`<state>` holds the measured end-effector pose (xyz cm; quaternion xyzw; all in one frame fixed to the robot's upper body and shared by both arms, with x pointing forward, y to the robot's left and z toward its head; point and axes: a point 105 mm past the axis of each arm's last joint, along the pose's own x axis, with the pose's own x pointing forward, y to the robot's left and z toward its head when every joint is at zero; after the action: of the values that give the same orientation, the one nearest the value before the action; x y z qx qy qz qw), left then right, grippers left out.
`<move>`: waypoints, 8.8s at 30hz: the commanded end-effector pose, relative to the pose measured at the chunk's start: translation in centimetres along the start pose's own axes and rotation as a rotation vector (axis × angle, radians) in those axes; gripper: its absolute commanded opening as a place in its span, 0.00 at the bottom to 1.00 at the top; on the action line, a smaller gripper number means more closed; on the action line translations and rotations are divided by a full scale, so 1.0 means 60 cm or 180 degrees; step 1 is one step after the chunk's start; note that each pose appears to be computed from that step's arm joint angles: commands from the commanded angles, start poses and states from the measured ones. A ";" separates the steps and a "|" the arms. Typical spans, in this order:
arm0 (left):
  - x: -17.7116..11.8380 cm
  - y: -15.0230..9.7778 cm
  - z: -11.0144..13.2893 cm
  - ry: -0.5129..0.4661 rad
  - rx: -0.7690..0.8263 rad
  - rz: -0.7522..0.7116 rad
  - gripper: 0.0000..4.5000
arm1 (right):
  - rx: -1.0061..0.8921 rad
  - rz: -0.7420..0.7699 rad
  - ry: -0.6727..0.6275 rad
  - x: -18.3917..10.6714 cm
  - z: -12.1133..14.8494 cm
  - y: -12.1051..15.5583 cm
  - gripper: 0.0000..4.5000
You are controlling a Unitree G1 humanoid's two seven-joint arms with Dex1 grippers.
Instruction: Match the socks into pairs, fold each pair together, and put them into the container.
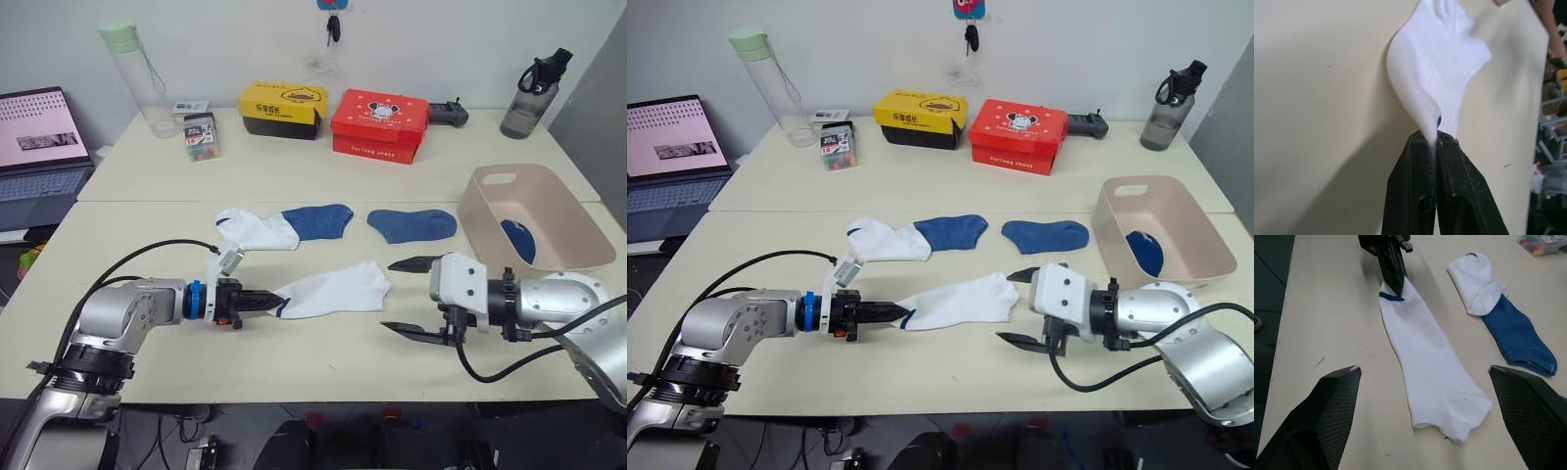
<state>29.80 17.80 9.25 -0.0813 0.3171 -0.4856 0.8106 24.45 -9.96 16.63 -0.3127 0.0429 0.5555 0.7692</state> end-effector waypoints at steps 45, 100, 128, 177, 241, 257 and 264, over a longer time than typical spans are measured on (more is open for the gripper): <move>0.031 -0.009 -0.014 0.0539 0.4229 -0.0080 0.20 | -0.1464 0.0029 0.0524 0.102 -0.077 -0.034 0.31; 0.004 -0.010 0.069 0.0093 0.0901 0.0091 0.47 | 0.1882 -0.1086 0.0479 0.041 -0.090 -0.024 0.99; -0.024 -0.050 -0.039 0.0707 0.0474 -0.0103 0.00 | 0.2448 0.0081 0.0508 0.038 -0.070 0.073 0.01; -0.096 0.214 0.170 -0.1605 0.0221 0.2763 1.00 | 0.1095 -0.0383 -0.0510 0.071 0.088 -0.032 1.00; 0.107 -0.146 0.259 -0.1621 0.2184 -0.0959 0.00 | 0.1281 -0.0688 -0.0017 -0.056 0.034 -0.020 1.00; 0.005 -0.122 0.247 -0.1254 0.2260 -0.0718 0.00 | 0.1240 -0.0547 -0.0116 -0.044 0.043 -0.019 1.00; -0.004 -0.127 0.247 -0.0625 0.2552 -0.0961 0.00 | 0.1232 -0.0482 -0.0157 -0.035 0.047 -0.017 1.00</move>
<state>33.06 12.07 24.46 0.1388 0.0095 -0.6596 0.7387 23.92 -10.80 19.26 -0.1397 0.1319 0.4779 0.8571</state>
